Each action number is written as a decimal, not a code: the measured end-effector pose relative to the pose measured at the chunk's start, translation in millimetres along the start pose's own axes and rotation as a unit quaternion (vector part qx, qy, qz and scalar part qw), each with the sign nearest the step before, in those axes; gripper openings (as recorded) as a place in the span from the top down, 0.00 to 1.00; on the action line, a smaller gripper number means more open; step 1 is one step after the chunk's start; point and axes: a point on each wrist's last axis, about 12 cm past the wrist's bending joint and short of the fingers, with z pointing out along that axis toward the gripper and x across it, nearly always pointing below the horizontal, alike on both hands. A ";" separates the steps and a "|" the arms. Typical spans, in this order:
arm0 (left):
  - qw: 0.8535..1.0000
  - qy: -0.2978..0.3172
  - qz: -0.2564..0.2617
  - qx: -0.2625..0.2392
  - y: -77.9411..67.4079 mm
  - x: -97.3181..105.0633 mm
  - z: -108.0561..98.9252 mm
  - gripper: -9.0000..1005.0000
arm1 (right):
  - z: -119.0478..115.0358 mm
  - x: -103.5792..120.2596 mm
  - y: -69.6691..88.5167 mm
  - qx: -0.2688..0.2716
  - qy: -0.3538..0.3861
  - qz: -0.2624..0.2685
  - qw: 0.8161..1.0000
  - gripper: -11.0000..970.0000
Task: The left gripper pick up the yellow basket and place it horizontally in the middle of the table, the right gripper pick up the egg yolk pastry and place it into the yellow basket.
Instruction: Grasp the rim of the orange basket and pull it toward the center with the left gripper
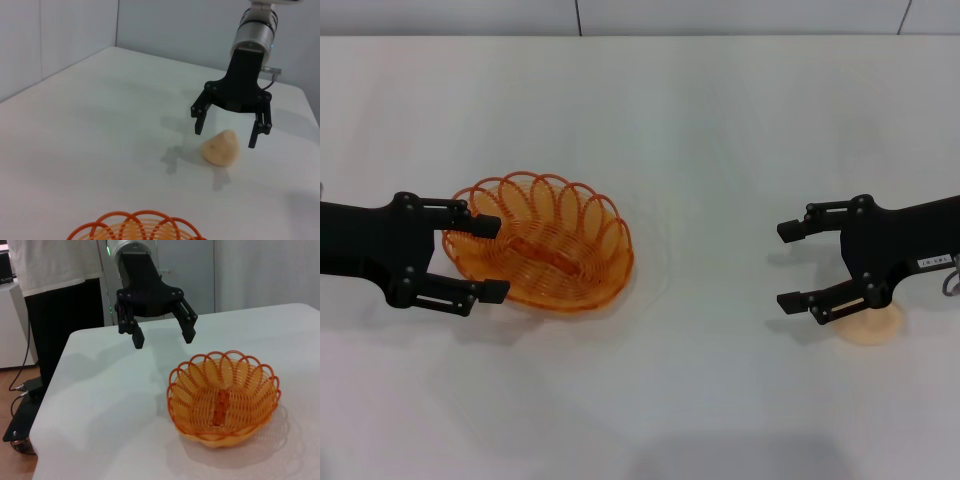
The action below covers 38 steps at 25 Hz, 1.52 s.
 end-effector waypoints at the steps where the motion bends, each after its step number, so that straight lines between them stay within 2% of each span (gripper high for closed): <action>1: 1.000 0.000 0.000 0.000 0.0 0.0 0.0 0.19 | 0.0 0.2 0.1 0.000 0.000 0.000 1.000 0.10; 18: 1.000 0.001 -0.009 -0.005 1.3 -0.7 0.0 0.22 | 0.8 1.1 0.9 0.002 -0.003 0.002 1.000 0.10; 21: 0.999 0.006 -0.031 -0.019 3.2 -5.8 -3.9 0.23 | 0.7 1.6 0.7 0.007 -0.003 0.002 1.000 0.10; 25: 0.994 0.017 -0.091 -0.053 3.1 -17.2 -14.0 0.23 | 1.4 0.7 1.5 0.010 -0.005 -0.002 1.000 0.10; 32: 0.975 0.037 -0.187 -0.114 5.5 -36.8 -32.8 0.25 | 1.8 3.4 4.6 0.018 -0.006 -0.007 1.000 0.10; 38: 0.935 0.096 -0.284 -0.187 26.2 -49.2 -40.6 0.26 | 5.8 3.2 5.8 0.017 -0.007 -0.014 1.000 0.10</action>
